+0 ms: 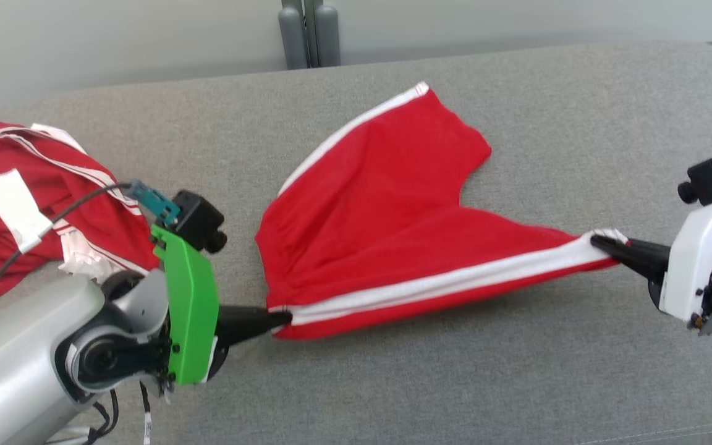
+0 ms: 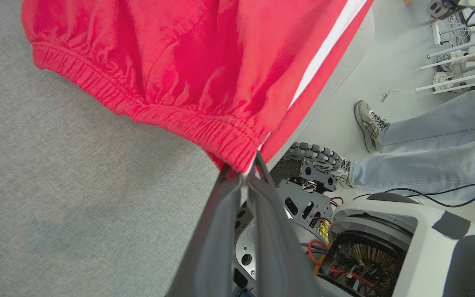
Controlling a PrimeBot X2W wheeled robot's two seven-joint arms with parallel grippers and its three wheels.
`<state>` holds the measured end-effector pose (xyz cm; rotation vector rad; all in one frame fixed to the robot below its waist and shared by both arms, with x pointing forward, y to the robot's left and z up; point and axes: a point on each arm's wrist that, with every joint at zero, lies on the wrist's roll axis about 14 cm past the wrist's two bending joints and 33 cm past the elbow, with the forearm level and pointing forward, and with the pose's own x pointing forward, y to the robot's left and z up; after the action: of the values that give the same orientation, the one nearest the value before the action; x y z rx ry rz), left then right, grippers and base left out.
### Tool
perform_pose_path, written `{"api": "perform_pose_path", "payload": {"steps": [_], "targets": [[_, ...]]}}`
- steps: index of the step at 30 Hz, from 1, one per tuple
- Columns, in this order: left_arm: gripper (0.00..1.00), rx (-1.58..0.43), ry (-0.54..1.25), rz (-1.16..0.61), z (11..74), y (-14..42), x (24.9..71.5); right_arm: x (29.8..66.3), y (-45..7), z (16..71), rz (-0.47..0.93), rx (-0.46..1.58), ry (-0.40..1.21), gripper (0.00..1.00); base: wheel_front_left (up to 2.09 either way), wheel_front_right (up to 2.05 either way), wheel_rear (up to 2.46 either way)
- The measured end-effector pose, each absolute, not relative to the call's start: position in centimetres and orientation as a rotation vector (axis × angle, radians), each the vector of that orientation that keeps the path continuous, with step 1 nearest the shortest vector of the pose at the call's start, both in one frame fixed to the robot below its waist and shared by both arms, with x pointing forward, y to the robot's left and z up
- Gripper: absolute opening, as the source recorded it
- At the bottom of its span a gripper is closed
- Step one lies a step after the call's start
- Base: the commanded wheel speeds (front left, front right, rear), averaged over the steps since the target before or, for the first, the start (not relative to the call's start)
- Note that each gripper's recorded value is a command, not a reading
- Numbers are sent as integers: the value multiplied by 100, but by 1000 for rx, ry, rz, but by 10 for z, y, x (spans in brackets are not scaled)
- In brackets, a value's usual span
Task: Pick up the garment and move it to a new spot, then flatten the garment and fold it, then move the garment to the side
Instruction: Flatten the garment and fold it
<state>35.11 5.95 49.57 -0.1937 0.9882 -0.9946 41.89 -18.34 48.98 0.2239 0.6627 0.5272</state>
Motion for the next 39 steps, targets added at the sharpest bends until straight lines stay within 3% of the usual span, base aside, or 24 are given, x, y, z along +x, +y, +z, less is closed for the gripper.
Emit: {"api": "perform_pose_path", "payload": {"steps": [6, 12, 18, 27, 39], "targets": [[0, -225, 1059, -1037, 502, 59, 309, 381, -192, 500, 546, 229, 711, 0, 0, 0, 0], [0, -265, 1118, -1007, 500, 65, 308, 386, -186, 509, 579, 220, 711, 0, 0, 0, 0], [0, -366, 1184, -996, 512, 63, 335, 422, -187, 514, 585, 180, 753, 0, 0, 0, 0], [0, -450, 1241, -909, 498, 76, 389, 504, -165, 513, 618, 151, 808, 0, 0, 0, 0], [0, -573, 1284, -782, 452, 94, 433, 591, -113, 464, 651, 137, 876, 0, 0, 0, 0]]}}
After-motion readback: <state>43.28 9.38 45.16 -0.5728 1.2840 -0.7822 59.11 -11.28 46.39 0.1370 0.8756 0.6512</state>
